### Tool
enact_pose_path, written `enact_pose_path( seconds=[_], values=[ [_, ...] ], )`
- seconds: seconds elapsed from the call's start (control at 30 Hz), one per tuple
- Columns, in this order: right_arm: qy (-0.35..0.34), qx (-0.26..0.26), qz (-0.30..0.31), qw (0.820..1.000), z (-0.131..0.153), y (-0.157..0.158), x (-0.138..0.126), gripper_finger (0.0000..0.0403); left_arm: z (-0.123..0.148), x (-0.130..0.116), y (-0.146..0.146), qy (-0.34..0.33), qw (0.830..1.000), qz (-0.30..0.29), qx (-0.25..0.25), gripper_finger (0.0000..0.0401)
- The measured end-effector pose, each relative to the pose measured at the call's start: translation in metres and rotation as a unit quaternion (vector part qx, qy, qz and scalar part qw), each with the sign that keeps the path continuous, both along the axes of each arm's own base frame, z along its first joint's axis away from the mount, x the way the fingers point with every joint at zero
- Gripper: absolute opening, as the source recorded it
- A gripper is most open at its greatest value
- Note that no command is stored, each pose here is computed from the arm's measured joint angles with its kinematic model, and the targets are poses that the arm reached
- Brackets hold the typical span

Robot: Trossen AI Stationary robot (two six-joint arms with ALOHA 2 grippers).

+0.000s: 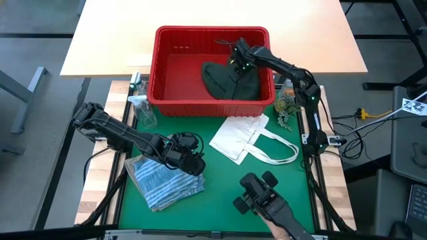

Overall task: Fold Laundry from Bin
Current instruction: Remove the green polo shirt from the red bin

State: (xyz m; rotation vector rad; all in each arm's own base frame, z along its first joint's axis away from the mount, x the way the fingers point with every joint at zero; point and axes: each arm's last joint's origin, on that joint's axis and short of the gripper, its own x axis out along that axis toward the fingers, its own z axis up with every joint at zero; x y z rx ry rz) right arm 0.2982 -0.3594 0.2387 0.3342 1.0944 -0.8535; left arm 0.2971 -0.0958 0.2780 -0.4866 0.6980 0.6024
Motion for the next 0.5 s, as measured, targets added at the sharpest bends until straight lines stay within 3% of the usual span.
enact_pose_path(
  seconds=[0.2,0.43,0.5],
  values=[
    [0.027,-0.004,0.016,0.999,-0.0095,-0.0028,0.0007,0.0147,0.0000,0.0000,0.0000,0.000,1.000,0.000,0.000,0.0199],
    [0.045,-0.011,0.052,0.998,-0.0094,-0.0026,0.0012,0.0017,0.0000,0.0010,0.0033,0.001,1.000,0.004,0.002,0.0199],
    [0.046,-0.011,0.052,0.998,-0.0095,-0.0026,0.0009,0.0014,0.0000,0.0017,0.0056,0.004,1.000,0.001,0.007,0.0199]
  ],
)
